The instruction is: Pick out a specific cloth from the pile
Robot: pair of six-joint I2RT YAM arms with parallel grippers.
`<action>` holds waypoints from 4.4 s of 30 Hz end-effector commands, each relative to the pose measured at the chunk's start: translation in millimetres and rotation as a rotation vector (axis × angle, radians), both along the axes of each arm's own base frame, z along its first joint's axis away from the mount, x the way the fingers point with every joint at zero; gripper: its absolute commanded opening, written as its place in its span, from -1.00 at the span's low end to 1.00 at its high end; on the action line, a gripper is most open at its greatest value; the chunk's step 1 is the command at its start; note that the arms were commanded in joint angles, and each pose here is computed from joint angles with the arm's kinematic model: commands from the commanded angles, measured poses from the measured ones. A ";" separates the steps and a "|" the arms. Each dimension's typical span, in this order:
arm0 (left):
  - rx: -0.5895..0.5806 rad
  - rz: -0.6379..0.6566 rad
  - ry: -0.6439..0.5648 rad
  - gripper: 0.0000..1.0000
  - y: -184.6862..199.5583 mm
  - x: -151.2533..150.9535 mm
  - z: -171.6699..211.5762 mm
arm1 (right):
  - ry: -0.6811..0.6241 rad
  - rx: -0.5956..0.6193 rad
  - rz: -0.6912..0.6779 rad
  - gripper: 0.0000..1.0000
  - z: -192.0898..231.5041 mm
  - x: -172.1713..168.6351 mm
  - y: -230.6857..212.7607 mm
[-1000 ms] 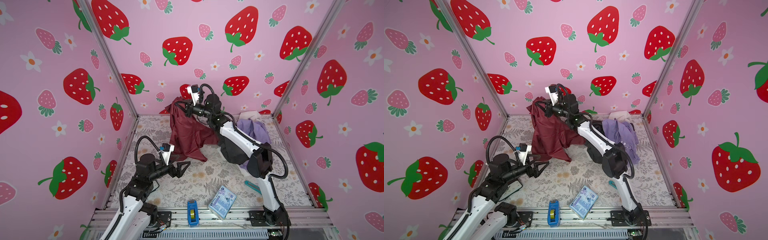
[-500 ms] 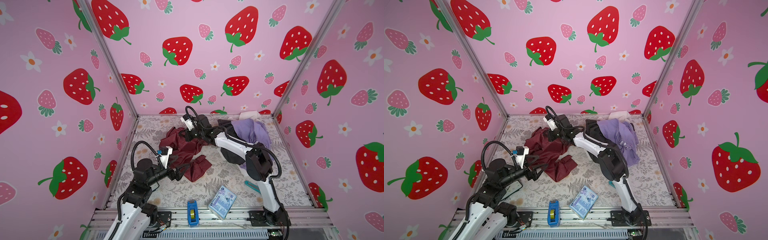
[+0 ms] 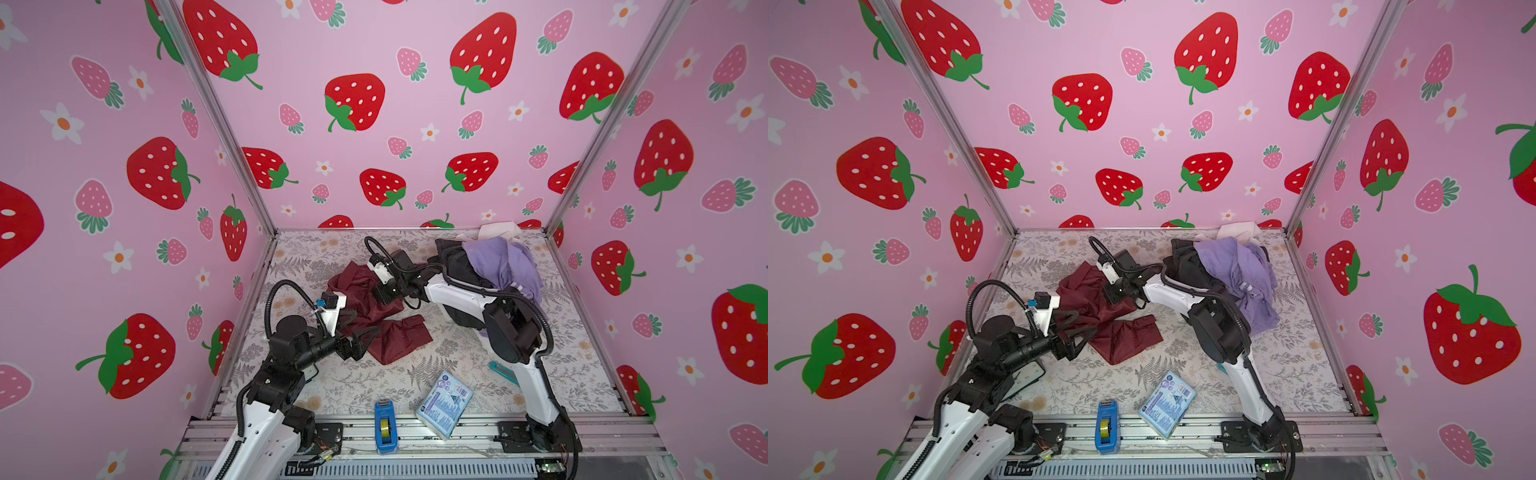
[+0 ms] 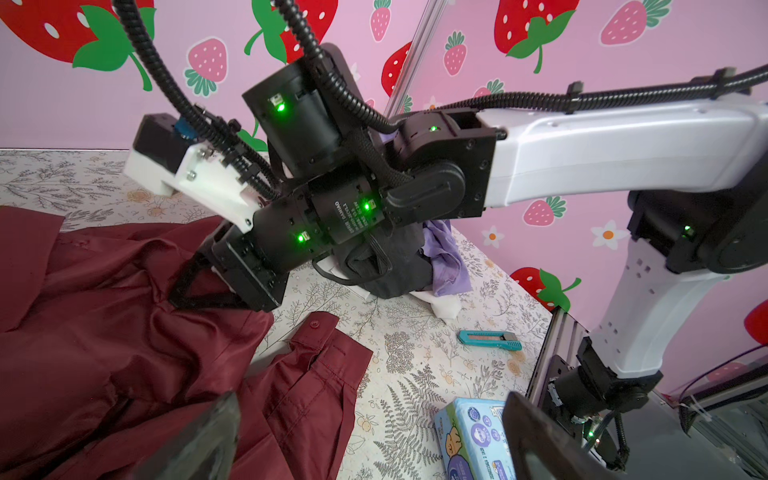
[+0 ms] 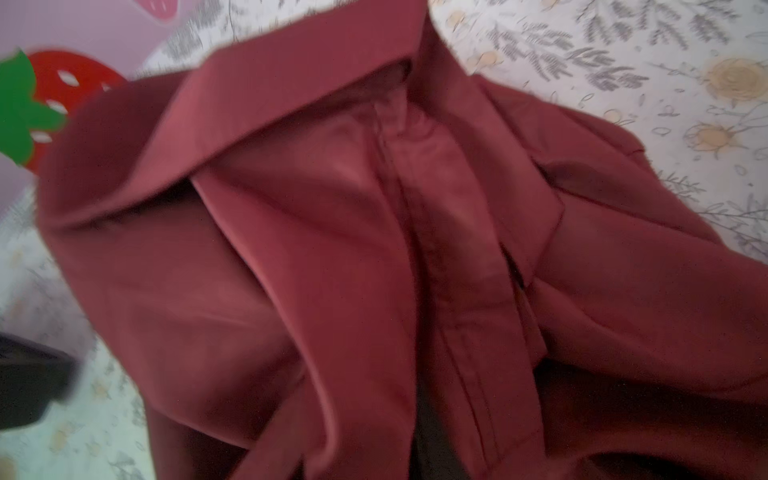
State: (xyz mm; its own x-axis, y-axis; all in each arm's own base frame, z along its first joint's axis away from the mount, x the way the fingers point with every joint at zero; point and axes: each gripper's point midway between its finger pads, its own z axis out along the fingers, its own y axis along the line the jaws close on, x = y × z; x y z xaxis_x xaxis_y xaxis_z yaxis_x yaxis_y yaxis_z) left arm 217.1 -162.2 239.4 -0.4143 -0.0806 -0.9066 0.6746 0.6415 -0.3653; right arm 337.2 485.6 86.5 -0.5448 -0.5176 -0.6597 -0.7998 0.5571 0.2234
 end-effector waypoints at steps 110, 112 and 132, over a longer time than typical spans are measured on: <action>0.023 0.007 -0.044 0.99 0.4 -1.0 4.2 | -0.137 0.148 -0.217 -1.00 104.9 88.5 -79.1; 0.022 0.008 -0.047 0.99 0.8 -1.4 4.6 | -0.166 0.173 -0.209 -1.00 120.4 87.8 -76.4; 0.023 0.007 -0.055 0.99 0.8 -2.3 5.6 | -0.593 0.350 -0.306 -1.00 293.9 87.7 -111.2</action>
State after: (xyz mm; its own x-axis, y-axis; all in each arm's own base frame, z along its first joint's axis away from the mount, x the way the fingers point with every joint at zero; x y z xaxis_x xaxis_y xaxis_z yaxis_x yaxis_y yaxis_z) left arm 216.3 -160.8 243.2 -0.3780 -0.0706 -0.9231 0.6796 0.6560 -0.3284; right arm 430.6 375.3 312.1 -0.2975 -0.1958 -0.9344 -0.6591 0.7502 0.0527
